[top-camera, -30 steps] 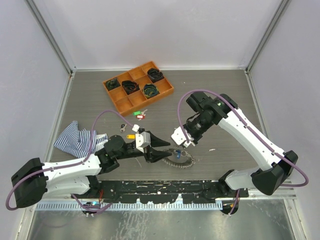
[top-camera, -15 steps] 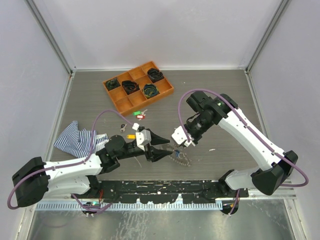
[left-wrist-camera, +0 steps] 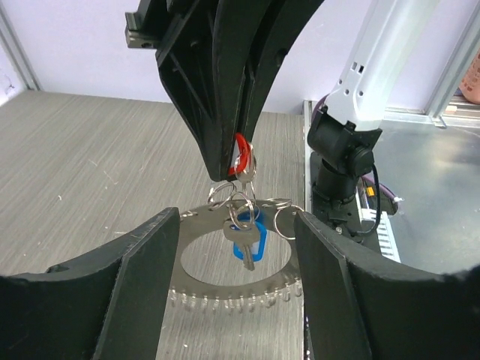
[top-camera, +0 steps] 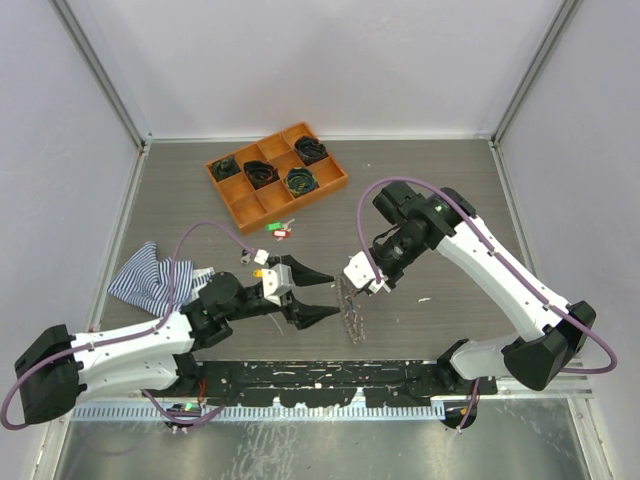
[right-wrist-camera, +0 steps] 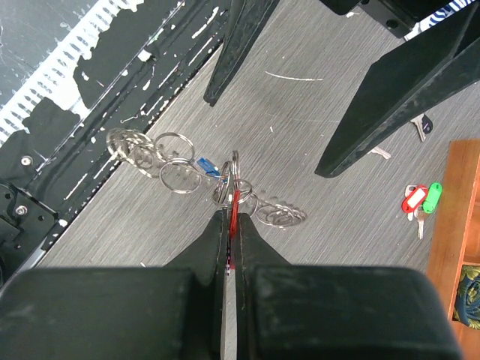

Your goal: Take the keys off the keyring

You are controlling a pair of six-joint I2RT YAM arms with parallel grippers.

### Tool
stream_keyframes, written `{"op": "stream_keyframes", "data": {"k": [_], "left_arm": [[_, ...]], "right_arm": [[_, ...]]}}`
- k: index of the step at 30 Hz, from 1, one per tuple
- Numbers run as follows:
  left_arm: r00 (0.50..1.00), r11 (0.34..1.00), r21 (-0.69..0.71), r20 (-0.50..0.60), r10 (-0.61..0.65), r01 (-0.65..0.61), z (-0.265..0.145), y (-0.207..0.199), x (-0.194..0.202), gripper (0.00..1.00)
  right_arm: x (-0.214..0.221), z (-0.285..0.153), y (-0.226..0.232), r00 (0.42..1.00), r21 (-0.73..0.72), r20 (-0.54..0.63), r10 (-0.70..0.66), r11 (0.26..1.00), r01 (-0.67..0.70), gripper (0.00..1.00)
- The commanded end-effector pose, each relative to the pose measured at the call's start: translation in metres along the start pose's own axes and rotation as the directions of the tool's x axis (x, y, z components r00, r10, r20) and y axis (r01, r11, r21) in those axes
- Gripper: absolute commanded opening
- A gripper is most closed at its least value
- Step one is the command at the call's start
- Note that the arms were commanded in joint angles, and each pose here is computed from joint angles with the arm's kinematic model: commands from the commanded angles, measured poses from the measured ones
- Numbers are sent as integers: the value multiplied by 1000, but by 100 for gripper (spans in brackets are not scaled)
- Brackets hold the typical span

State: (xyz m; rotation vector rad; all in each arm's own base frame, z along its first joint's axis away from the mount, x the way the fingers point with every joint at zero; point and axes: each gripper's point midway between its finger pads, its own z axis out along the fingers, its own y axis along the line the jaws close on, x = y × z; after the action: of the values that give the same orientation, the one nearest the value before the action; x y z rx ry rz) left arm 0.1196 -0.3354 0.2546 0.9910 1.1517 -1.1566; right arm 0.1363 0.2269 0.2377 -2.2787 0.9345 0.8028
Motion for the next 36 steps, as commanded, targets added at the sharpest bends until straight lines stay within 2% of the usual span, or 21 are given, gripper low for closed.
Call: {"op": "stream_keyframes", "data": {"k": [1, 14, 17, 21, 28, 32, 36], "left_arm": [[999, 1000, 13, 31, 17, -17, 7, -1, -11, 64], [1000, 997, -73, 9, 22, -22, 19, 15, -6, 55], [1000, 995, -103, 12, 11, -10, 18, 19, -6, 50], [1000, 990, -139, 13, -15, 17, 15, 24, -5, 36], [996, 974, -212, 46, -71, 79, 9, 33, -10, 32], [996, 985, -163, 73, -49, 60, 0, 22, -17, 20], [993, 999, -38, 116, -15, 20, -13, -5, -26, 17]], "right_arm": [[-17, -5, -5, 998, 34, 62, -34, 999, 32, 1], [-19, -5, -4, 997, 35, 71, -30, 999, 27, 1], [-19, -4, -3, 997, 32, 73, -27, 999, 25, 1], [-19, -5, -3, 997, 34, 73, -25, 999, 23, 1], [-18, -4, -3, 997, 31, 72, -22, 999, 20, 1], [-18, -4, -3, 997, 32, 70, -21, 999, 19, 1], [-19, -4, -3, 997, 32, 71, -21, 999, 19, 1]]}}
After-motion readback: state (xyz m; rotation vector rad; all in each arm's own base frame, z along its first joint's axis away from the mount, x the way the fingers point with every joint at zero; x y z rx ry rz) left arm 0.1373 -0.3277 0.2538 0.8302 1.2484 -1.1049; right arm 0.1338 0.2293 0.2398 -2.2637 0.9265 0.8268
